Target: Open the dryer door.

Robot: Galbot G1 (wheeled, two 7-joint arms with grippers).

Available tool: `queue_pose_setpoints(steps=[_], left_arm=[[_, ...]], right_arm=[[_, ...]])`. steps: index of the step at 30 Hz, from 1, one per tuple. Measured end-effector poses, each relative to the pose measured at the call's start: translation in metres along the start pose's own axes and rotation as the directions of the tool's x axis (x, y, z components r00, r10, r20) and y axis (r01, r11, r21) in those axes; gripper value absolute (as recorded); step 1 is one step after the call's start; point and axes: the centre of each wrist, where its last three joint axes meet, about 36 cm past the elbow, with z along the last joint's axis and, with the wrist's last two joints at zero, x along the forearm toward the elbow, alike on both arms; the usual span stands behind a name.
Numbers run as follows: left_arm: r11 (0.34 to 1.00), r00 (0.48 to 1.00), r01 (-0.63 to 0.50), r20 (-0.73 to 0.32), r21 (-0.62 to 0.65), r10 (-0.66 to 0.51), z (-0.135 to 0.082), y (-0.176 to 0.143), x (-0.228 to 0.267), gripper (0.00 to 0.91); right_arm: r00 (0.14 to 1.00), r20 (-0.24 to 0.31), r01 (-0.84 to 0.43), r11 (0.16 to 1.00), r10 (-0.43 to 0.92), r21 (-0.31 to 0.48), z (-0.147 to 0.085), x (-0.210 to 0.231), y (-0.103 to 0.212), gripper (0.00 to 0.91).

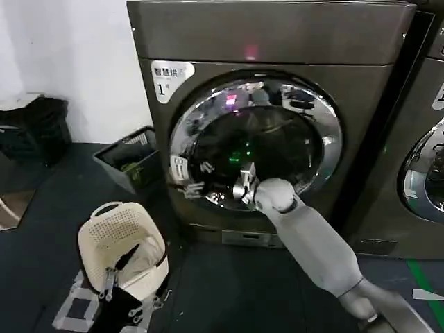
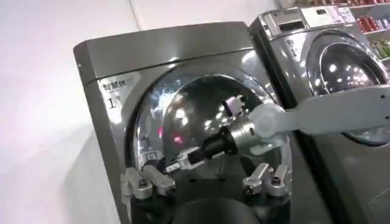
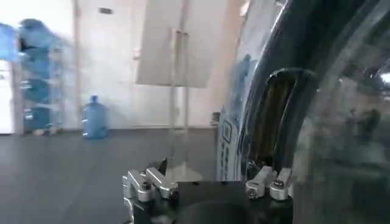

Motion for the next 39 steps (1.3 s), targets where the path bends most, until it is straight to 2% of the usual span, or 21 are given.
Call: queue_pose_setpoints(steps=[6,13,20,25,39], left_arm=[[0.998,1.000,-0.009,-0.012,0.059,0.010,-0.009,0.009,0.000,0.907],[0.995,0.999,0.004,-0.036,0.102,0.000,-0.009,0.029,-0.001,0.907],[0.991,0.998,0.037,-0.060,0.127,-0.029,-0.005,0.062,-0.014,0.907],[0.992,0.999,0.035,-0.037,0.119,-0.031,-0.004,0.089,-0.031,0.907],[0.990,0.998,0.054,0.022,0.131,-0.057,0.003,0.144,-0.082,0.907]], right_arm=[[0.996,0.019,0.083,0.996,-0.082,-0.024,-0.002,0.009,-0.003,0.907],[0.987,0.039,0.157,0.987,-0.156,-0.021,-0.007,0.015,-0.003,0.907],[0.968,0.054,0.245,0.969,-0.245,-0.003,-0.011,0.029,-0.002,0.907],[0.951,0.072,0.300,0.954,-0.300,0.007,-0.009,0.041,-0.001,0.907],[0.885,0.054,0.463,0.886,-0.463,0.015,-0.002,0.073,0.003,0.907]])
